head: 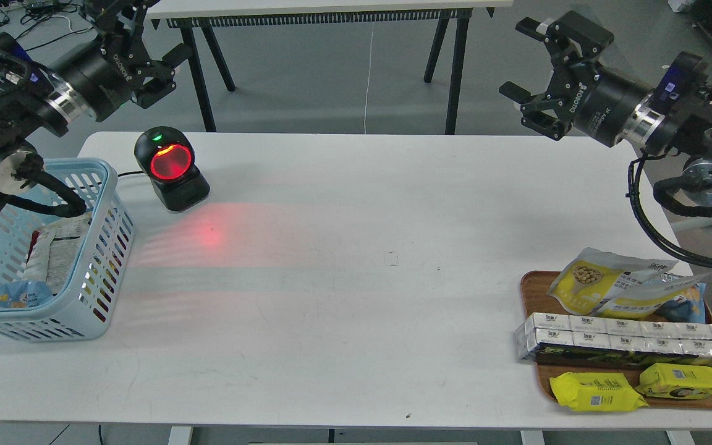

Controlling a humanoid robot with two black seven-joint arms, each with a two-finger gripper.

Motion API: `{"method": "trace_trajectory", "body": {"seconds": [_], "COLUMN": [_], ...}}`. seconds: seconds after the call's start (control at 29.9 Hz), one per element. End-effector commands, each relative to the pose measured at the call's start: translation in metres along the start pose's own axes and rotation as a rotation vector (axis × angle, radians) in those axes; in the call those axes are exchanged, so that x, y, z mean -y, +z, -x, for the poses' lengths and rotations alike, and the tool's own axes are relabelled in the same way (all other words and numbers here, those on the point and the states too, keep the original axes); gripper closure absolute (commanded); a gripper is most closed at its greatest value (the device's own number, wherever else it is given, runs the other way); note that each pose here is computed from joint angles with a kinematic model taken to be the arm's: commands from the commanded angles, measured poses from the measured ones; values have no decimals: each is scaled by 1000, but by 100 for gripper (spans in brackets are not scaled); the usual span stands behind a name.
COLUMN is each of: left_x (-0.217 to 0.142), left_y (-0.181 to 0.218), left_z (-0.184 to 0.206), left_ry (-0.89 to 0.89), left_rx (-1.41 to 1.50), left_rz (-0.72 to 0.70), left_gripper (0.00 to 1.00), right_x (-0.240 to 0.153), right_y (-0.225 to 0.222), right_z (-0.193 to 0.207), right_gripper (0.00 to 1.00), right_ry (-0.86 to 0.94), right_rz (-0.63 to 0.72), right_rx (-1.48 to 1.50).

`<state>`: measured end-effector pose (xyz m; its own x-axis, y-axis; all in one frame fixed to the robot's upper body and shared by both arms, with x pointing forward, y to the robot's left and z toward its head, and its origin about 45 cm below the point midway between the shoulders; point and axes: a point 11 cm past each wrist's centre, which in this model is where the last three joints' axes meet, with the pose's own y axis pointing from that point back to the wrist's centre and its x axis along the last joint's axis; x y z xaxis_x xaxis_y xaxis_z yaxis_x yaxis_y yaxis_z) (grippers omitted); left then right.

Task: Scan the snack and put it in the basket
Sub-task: 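Move the right gripper toward the yellow snack bag on the wooden tray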

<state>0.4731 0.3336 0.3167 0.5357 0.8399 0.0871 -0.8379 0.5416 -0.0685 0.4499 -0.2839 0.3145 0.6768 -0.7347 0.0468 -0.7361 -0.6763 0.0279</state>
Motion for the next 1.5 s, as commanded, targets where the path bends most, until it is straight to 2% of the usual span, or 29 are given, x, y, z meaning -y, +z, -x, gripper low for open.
{"method": "trace_trajectory", "body": {"seconds": [0.0, 0.3, 0.47, 0.77, 0.94, 1.1, 1.34, 1.47], "left_x": [-2, -5, -2, 4, 5, 3, 1, 1], "left_y": [-2, -10, -11, 12, 11, 7, 0, 0], "left_z": [-1, -2, 4, -2, -1, 0, 1, 1], "left_ry": [15, 9, -56, -33, -35, -37, -37, -36], "left_rx": [-28, -3, 127, 126, 123, 120, 114, 113], "left_rz": [9, -25, -82, -16, -16, -25, -37, -36], "left_gripper": [0, 0, 0, 0, 0, 0, 0, 0], "right_x": [6, 6, 6, -4, -27, -53, -103, -119], "right_y": [3, 3, -15, -66, -86, -80, -53, -44], "right_z": [6, 10, 9, 12, 25, 40, 11, 3], "right_gripper": [2, 2, 2, 2, 2, 2, 2, 2], "right_ry": [-17, -51, -164, -324, -469, -643, -784, -793], "right_rz": [3, 20, 150, 378, 494, 619, 858, 901], "right_rx": [7, -14, -276, -674, -943, -1172, -1420, -1433]}}
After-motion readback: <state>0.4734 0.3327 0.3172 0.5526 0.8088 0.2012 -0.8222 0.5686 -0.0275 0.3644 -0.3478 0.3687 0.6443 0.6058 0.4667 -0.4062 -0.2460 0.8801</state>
